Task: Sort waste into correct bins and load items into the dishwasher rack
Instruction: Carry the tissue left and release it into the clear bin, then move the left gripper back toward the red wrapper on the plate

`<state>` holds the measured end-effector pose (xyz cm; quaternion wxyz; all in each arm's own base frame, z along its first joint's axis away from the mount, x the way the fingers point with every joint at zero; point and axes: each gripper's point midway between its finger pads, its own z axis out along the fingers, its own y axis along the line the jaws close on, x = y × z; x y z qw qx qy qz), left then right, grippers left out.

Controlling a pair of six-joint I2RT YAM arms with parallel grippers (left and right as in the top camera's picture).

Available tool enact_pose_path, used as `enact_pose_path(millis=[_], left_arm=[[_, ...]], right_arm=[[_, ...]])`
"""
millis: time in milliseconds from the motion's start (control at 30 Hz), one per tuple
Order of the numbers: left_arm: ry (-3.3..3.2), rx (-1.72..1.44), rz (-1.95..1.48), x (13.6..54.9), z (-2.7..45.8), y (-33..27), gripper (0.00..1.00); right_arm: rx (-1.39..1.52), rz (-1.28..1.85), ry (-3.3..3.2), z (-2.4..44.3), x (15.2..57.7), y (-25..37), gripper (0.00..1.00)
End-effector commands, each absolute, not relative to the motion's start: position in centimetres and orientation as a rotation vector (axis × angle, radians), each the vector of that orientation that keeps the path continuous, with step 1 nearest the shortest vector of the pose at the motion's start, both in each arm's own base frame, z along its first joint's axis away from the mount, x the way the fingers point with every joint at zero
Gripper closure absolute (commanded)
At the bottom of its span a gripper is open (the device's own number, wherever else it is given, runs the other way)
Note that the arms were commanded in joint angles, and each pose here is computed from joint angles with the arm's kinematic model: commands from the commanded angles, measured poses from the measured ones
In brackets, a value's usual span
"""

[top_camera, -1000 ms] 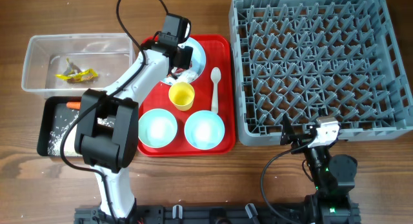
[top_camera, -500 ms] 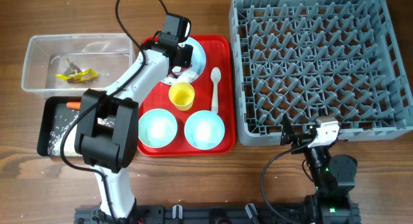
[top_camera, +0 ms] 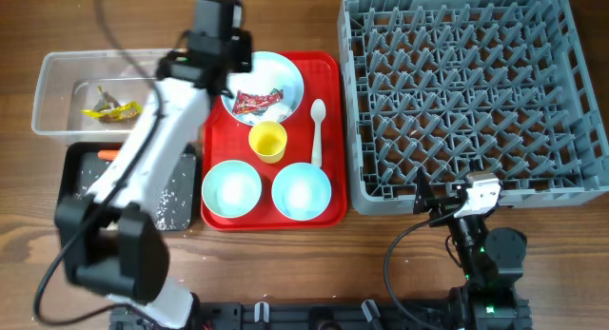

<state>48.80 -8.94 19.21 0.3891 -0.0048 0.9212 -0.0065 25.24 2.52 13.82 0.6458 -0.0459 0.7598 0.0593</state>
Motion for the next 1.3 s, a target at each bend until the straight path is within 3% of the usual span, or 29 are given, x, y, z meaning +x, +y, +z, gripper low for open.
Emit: enact_pose_path(millis=[0, 200, 433, 533, 567, 600, 700, 867, 1033, 1267], left_arm=[[2.301, -0.345, -0.012, 47.9, 21.8, -2.5, 0.96], [2.347, -0.765, 0.024, 45.5, 18.8, 6.4, 0.96], [2.502, -0.88, 0.087, 45.0, 11.7, 9.2, 0.93], [2.512, -0.884, 0.094, 45.3, 10.6, 9.5, 0.79], [2.508, -0.884, 0.093, 45.3, 10.7, 9.5, 0.62], [2.495, -0.885, 0.089, 45.4, 11.2, 9.6, 0.31], [2.458, -0.876, 0.079, 45.5, 12.7, 9.6, 0.16], [2.344, -0.846, 0.047, 45.5, 17.5, 9.6, 0.18], [2.265, -0.767, -0.06, 44.6, 22.7, 7.2, 0.32], [2.413, -0.47, -0.199, 44.9, 21.1, -2.2, 0.4]], right_arm=[[-0.101, 0.122, 1.723, 13.9, 25.3, 2.3, 0.0], [-0.101, 0.122, 1.723, 13.9, 25.3, 2.3, 0.0], [-0.101, 0.122, 1.723, 13.9, 25.3, 2.3, 0.0], [-0.101, 0.122, 1.723, 13.9, 25.3, 2.3, 0.0], [-0.102, 0.122, 1.723, 13.9, 25.3, 2.3, 0.0], [-0.101, 0.123, 1.723, 13.9, 25.3, 2.3, 0.0], [-0.101, 0.122, 1.723, 13.9, 25.3, 2.3, 0.0], [-0.102, 0.122, 1.723, 13.9, 25.3, 2.3, 0.0], [-0.101, 0.122, 1.723, 13.9, 25.3, 2.3, 0.0], [-0.101, 0.122, 1.723, 13.9, 25.3, 2.3, 0.0]])
